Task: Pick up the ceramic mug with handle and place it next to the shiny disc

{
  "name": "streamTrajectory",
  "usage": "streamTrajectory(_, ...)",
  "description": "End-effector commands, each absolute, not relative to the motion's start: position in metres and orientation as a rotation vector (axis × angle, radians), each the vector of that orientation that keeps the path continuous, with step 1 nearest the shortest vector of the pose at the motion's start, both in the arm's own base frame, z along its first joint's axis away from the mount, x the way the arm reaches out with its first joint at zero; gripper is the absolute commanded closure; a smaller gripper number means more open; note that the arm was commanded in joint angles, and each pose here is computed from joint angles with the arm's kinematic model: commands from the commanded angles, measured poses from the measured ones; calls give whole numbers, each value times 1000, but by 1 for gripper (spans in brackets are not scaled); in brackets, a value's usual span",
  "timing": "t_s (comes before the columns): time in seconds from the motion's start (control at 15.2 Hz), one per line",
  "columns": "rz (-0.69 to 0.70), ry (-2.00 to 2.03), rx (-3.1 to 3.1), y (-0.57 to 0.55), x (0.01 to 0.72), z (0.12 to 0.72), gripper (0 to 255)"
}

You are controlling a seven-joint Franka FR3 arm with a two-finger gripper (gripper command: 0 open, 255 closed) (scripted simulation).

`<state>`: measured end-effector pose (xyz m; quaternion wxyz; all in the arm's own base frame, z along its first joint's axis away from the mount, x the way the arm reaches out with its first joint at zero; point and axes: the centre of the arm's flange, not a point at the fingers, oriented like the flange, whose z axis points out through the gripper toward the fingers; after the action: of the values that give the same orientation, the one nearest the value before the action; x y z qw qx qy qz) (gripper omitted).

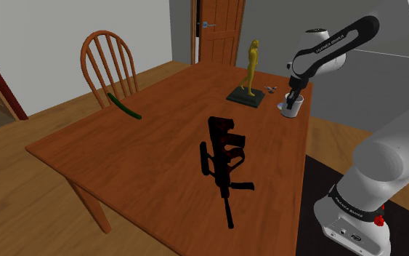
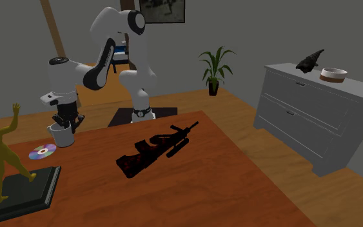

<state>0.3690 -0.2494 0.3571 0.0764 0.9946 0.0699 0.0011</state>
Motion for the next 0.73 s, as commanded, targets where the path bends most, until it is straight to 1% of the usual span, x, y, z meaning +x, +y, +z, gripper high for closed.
streamTrajectory(0.0, 4, 209, 2981, -249, 369, 357, 255)
streamTrajectory(0.13, 4, 209, 2981, -249, 369, 357, 255)
streamTrajectory(0.2, 4, 209, 2981, -249, 369, 357, 0)
streamTrajectory(0.53, 4, 209, 2981, -249, 369, 357, 0)
streamTrajectory(0.66, 4, 209, 2981, -245, 369, 383, 0)
